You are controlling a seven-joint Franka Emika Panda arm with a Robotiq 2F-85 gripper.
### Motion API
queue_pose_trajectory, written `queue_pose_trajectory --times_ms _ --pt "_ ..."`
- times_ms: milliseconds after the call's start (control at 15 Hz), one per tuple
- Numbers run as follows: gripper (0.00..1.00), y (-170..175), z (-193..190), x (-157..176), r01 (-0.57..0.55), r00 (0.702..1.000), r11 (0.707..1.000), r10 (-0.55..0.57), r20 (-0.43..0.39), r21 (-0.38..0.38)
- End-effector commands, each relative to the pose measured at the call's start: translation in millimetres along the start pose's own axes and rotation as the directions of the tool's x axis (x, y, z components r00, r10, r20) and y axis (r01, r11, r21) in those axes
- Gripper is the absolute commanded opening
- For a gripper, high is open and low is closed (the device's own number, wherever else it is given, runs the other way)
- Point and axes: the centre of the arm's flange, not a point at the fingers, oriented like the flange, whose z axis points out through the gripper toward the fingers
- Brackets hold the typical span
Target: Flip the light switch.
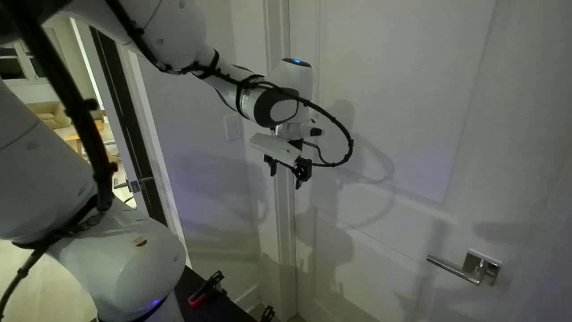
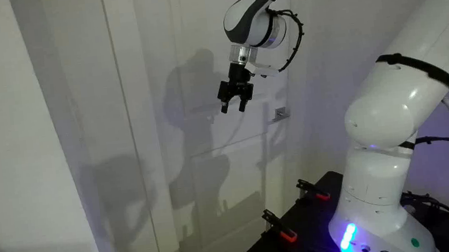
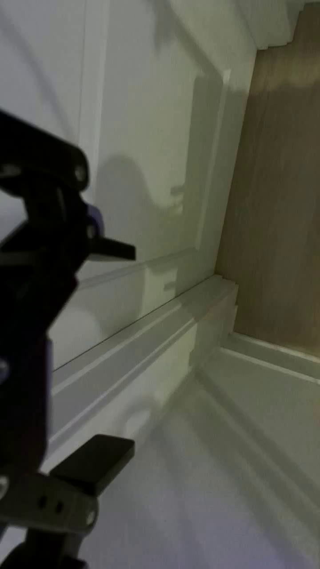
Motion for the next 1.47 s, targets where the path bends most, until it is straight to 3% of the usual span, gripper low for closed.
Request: queue_pose_trajectory --times_ms 0,333,533,733,867,1133,1400 --pt "1.0 0 0 0 0.0 1.0 1.0 0.0 0.0 0.0" --pt "1.0 0 0 0 0.0 1.0 1.0 0.0 0.0 0.0" --pt "1.0 -13 -1 -3 0.027 1.0 0.989 -0.024 -0.018 0.148" --pt "1.0 -40 2 -11 0.115 0.993 0.946 -0.104 -0.053 0.303" --pt "1.0 -57 6 -20 0.209 0.978 0.909 -0.193 -0.081 0.362" --pt "1.0 -74 11 -51 0.426 0.904 0.816 -0.398 -0.155 0.39" --pt "1.0 -80 14 -72 0.623 0.782 0.718 -0.571 -0.249 0.31"
